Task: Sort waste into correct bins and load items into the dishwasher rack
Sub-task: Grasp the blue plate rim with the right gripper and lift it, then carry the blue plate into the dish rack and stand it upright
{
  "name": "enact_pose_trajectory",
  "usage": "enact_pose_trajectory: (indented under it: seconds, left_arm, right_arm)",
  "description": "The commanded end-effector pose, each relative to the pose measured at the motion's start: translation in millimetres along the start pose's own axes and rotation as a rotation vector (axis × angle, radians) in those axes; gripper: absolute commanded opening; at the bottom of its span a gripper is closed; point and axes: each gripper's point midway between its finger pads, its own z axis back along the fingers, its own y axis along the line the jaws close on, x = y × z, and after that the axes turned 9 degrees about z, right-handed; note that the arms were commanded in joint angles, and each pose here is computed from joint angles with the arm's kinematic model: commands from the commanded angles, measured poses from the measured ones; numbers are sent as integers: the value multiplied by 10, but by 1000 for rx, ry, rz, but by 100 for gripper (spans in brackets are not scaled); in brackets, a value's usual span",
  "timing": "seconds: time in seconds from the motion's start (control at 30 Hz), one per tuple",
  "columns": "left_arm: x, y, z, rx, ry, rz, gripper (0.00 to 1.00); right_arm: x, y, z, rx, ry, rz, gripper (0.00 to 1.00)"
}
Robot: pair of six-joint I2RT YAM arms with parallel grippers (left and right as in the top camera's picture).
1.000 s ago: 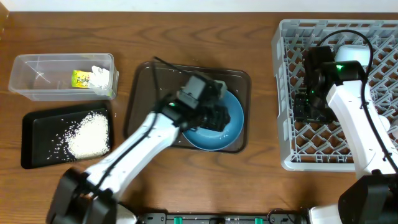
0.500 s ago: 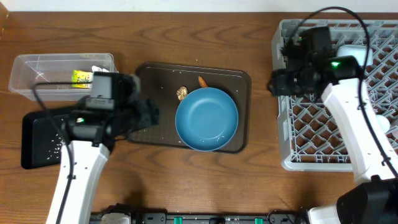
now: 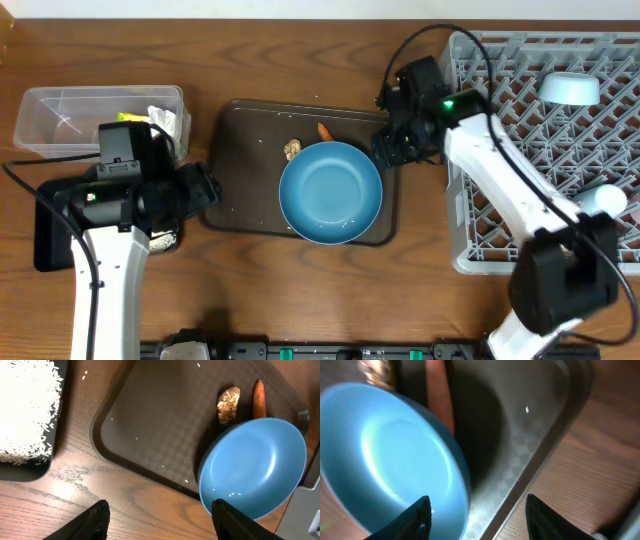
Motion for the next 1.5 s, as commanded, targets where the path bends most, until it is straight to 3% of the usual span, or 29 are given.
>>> enact_pose_trajectory:
  seconds: [0.0,0.17,0.23,0.43,0.6,0.8,0.93,1.07,1.2,1.33,1.47]
  left_arm:
    - [52,2,40,8,-18,-4,66]
    - [51,5,33,10,-15,-3,66]
    - [51,5,31,10,-14,-3,67]
    - [50,6,31,10,-14,-3,67]
    - [49,6,31,10,-14,-3,67]
    - [50,5,31,10,-14,-3,67]
    - [49,6,31,10,-14,-3,67]
    - [49,6,31,10,-14,-3,67]
    - [49,6,31,10,-14,-3,67]
    - [49,6,31,10,-14,-3,67]
    - [42,9,31,11,-11,-2,67]
  right_arm:
    - [-79,115,-244,55,62,-10,55]
    - [-241,221,-590,99,158,-8,53]
    - [-296,247,-688,102,187,-4,48]
    - [-276,271,-740,101,184,-13,2]
    - [-98,152,-537,81,111,-33,1]
    - [262,-93,343,-37,-91,-9,1]
    - [313,-451,1142,-280,-238,-30,1]
    - [114,-1040,1995,-671,-335,-128,1]
    - [-253,-1550,2691,-1048,-335,-277,1]
    - [-744,-1893,3292,-1438,-346,-561,1]
    - [-1020,-2045,3488,-1643,-327,-680,1]
